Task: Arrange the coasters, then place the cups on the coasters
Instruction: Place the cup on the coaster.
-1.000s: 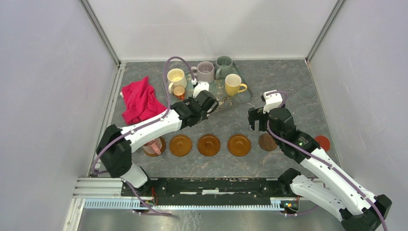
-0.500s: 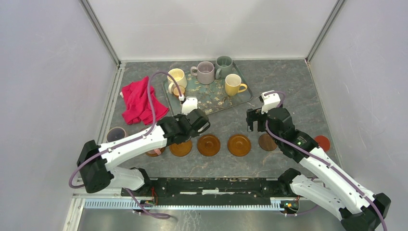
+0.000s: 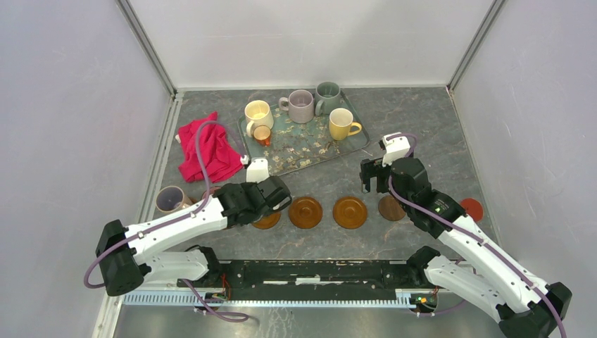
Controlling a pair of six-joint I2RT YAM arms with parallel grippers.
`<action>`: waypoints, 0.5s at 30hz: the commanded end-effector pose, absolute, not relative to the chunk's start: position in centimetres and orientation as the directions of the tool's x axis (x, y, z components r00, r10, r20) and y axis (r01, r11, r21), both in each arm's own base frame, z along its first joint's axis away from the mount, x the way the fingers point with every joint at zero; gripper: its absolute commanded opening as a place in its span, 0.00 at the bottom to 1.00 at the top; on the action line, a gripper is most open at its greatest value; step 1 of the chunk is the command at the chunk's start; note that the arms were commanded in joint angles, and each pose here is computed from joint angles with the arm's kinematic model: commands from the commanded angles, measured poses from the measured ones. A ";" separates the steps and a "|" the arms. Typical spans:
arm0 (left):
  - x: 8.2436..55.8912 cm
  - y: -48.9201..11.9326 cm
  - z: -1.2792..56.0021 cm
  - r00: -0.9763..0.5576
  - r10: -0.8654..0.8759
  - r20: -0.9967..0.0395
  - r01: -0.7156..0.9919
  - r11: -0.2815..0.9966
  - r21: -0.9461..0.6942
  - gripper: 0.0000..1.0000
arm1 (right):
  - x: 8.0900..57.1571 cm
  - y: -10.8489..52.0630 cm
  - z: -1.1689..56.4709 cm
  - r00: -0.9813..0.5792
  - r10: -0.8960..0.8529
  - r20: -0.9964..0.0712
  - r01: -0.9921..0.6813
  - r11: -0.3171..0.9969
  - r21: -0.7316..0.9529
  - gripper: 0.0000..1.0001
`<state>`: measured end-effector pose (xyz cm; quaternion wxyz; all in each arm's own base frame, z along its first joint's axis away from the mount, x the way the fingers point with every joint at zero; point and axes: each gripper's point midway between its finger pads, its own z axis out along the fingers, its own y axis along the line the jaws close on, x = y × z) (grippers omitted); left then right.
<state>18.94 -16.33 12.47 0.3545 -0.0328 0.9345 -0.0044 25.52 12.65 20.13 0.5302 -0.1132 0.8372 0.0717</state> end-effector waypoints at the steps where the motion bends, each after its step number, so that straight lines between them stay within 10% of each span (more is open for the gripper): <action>1: 19.7 -15.8 13.8 -0.675 -0.174 -0.717 -0.149 0.984 -0.099 0.02 | 25.8 13.2 20.7 -0.390 -0.093 -0.916 -0.275 0.961 0.019 0.98; 15: 19.1 -15.3 12.1 -0.687 -0.172 -0.706 -0.166 0.983 -0.079 0.02 | 25.8 13.3 20.5 -0.391 -0.093 -0.916 -0.278 0.960 0.021 0.98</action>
